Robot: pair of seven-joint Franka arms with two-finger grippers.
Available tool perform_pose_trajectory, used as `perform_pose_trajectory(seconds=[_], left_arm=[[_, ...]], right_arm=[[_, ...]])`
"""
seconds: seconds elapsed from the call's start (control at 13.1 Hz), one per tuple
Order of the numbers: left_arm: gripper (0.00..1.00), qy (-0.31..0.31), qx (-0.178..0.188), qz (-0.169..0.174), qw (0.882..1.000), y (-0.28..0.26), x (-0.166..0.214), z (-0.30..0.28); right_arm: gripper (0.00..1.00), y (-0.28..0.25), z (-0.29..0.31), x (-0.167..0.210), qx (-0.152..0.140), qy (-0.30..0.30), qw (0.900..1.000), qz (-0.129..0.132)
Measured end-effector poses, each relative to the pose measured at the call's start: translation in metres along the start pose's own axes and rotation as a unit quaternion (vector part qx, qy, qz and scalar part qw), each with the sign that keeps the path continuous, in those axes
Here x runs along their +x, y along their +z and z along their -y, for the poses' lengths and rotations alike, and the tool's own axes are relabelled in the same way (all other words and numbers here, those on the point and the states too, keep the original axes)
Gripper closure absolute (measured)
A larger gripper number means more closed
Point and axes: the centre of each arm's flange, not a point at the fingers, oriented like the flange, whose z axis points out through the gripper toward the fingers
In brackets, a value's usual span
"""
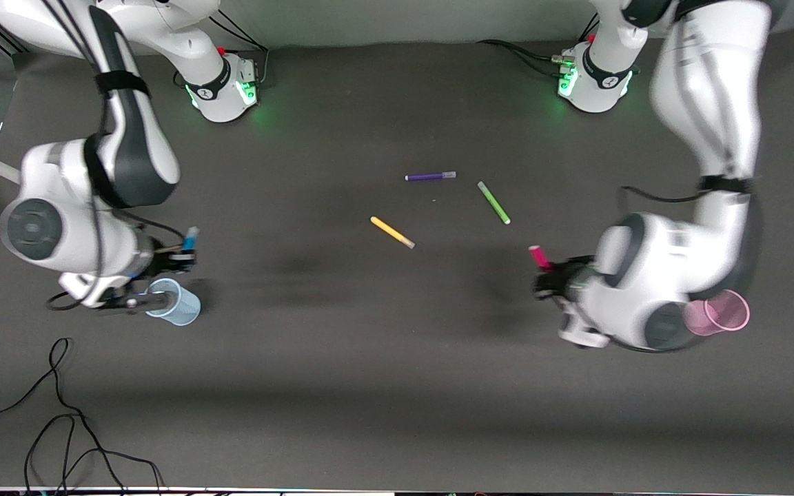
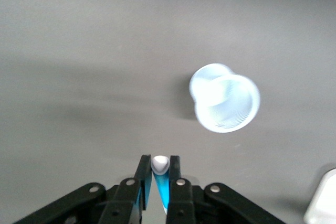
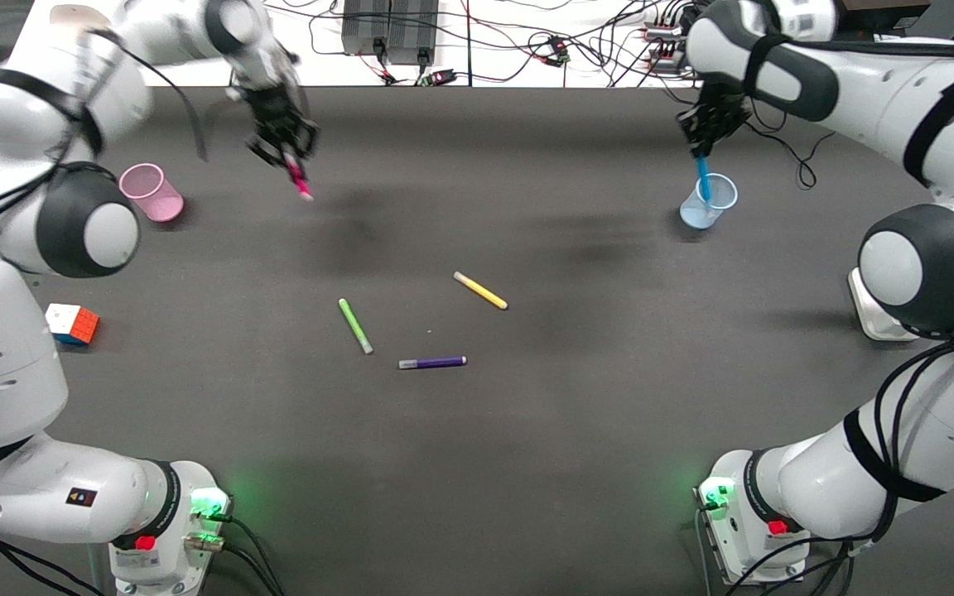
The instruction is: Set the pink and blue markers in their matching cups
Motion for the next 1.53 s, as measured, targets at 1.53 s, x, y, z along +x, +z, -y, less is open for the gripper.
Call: perform_pose_trajectory(seconds=[1.53], left_arm=[[0.83, 0.118, -0.057, 0.041, 0.991, 0.009, 0.175, 0.32]], right_arm=[[0.83, 0.081, -0.028, -0.029, -0.056, -0.145, 0.96, -0.233]])
